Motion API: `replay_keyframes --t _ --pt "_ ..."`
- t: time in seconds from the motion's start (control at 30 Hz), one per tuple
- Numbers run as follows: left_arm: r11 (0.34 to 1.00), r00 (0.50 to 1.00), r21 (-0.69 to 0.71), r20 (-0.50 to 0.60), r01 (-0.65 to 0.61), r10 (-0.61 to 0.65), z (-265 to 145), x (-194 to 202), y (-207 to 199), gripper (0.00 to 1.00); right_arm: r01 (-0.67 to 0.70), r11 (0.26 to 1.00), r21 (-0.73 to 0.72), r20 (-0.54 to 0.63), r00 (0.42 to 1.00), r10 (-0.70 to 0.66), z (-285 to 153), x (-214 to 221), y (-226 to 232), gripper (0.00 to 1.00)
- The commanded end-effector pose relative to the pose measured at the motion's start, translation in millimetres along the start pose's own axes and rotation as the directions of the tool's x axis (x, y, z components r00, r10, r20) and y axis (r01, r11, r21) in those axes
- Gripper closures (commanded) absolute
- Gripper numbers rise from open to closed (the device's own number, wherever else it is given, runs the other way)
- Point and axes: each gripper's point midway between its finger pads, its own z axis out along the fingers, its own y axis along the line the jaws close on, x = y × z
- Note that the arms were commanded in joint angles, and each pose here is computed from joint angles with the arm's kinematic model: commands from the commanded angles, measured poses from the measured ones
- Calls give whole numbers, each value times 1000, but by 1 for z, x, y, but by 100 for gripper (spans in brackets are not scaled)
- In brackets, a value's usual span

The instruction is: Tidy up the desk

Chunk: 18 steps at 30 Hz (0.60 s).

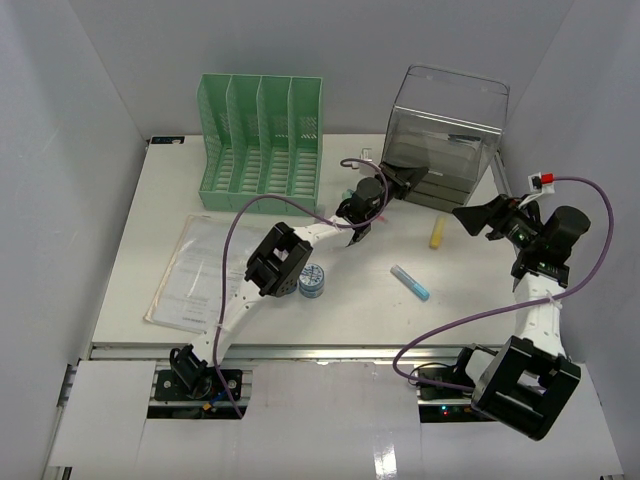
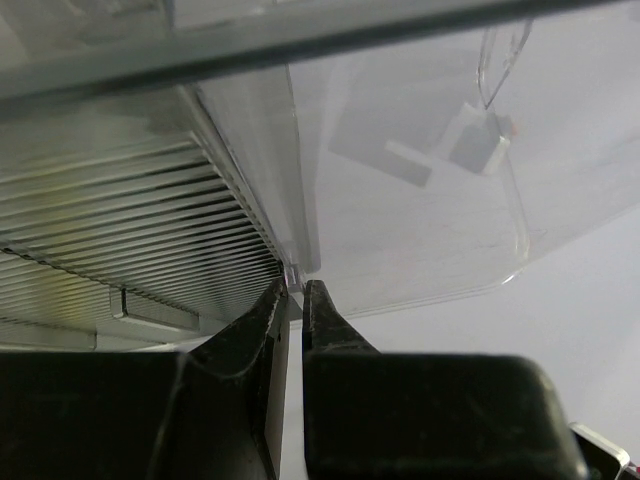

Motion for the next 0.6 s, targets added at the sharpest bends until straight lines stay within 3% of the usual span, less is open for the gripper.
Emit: replay_keyframes --t 0.0,0.3,0.57 --pt "988 995 116 28 -97 95 -3 -19 -73 100 48 998 28 30 998 -49 1 -20 -6 7" --pt "971 990 196 17 -139 138 -16 -21 -119 100 53 997 60 42 998 -56 6 -50 -32 10" --pt "966 993 231 7 -119 121 -26 -21 -133 100 106 993 44 41 993 -108 6 -61 -35 10"
